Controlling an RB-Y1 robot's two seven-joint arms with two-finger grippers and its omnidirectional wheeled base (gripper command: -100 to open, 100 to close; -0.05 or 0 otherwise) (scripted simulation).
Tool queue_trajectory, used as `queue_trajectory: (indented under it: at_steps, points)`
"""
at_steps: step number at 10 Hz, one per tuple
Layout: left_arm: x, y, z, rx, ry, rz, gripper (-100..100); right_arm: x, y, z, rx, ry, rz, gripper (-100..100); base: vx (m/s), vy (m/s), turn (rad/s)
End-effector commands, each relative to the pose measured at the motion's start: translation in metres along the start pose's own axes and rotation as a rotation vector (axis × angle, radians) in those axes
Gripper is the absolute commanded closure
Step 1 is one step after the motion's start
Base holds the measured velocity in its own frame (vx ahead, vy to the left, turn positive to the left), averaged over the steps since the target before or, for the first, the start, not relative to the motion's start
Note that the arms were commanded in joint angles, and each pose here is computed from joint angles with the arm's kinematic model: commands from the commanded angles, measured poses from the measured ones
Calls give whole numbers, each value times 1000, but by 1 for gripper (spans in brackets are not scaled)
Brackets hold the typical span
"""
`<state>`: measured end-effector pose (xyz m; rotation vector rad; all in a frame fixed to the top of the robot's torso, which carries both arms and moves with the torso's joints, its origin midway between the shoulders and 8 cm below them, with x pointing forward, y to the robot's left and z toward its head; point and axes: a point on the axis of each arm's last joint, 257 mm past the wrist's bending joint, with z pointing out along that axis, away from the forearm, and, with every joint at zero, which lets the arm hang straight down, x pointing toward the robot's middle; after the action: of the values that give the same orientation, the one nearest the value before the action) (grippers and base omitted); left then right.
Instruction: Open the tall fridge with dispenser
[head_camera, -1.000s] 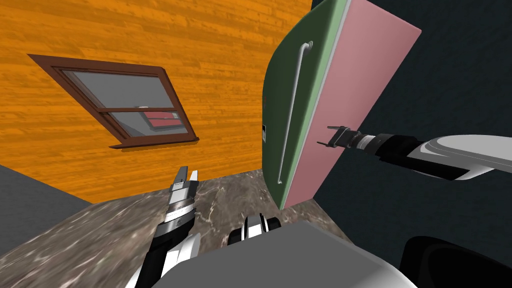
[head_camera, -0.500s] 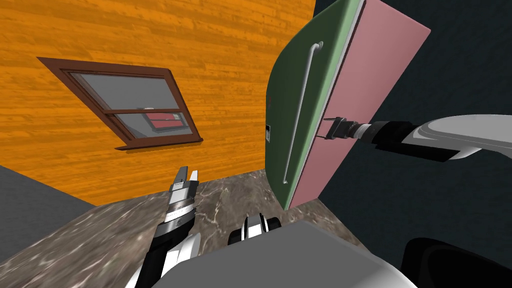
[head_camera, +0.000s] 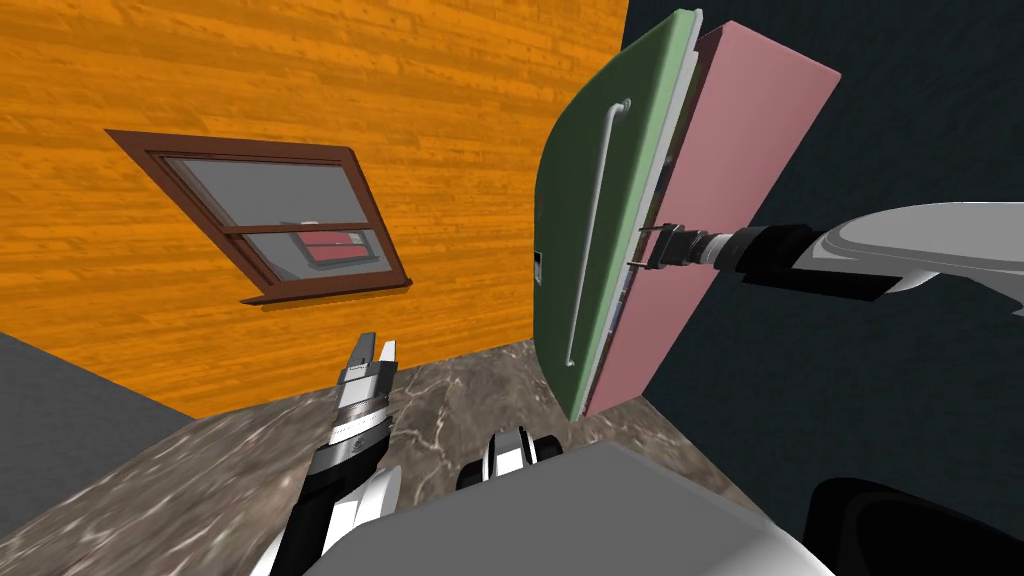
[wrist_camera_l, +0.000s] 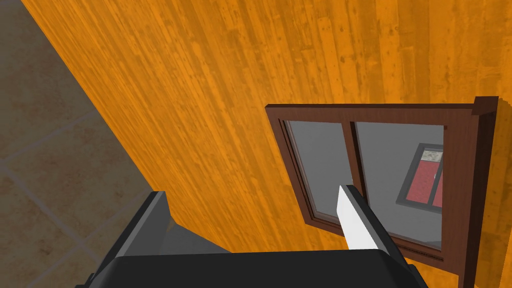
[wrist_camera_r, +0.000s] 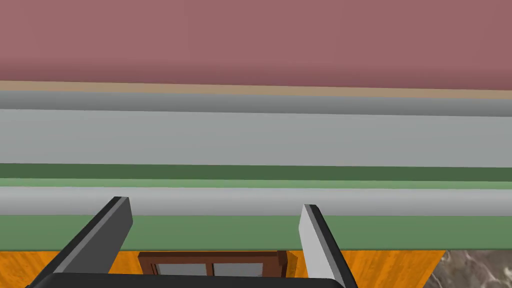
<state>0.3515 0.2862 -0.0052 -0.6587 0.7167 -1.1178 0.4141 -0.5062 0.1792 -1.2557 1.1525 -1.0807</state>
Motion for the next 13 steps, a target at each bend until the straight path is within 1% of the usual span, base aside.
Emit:
queue_trajectory:
  at_steps: [1, 2, 3, 4, 5, 6, 8, 9, 10, 11, 13]
  points:
    - [0, 0, 0, 0, 0, 0, 0, 0, 2, 0, -6, 0, 0, -100, -22, 7, -42]
    - [0, 0, 0, 0, 0, 0, 0, 1, 4, 0, -11, 0, 2, 100, -14, 3, -23]
    - [0, 0, 0, 0, 0, 0, 0, 13, 3, -3, -6, 27, 4, 100, 61, 143, -77]
    - [0, 0, 0, 0, 0, 0, 0, 13, 3, -3, -6, 27, 4, 100, 90, 209, -83]
    - [0, 0, 0, 0, 0, 0, 0, 24, 2, -5, -5, 53, 6, 100, 94, 257, -97]
    - [0, 0, 0, 0, 0, 0, 0, 24, 2, -5, -5, 53, 6, 100, 72, 245, -57]
    - [0, 0, 0, 0, 0, 0, 0, 47, 1, -10, -3, 105, 8, 100, 101, 275, -86]
    - [0, 0, 0, 0, 0, 0, 0, 47, 1, -10, -3, 105, 8, 100, 91, 307, -68]
    - [0, 0, 0, 0, 0, 0, 0, 58, 1, -13, -2, 131, 9, 100, 108, 293, -69]
    - [0, 0, 0, 0, 0, 0, 0, 58, 1, -13, -2, 131, 9, 100, 72, 261, -47]
    - [0, 0, 0, 0, 0, 0, 0, 81, 0, -19, 0, 183, 10, 100, 92, 308, -76]
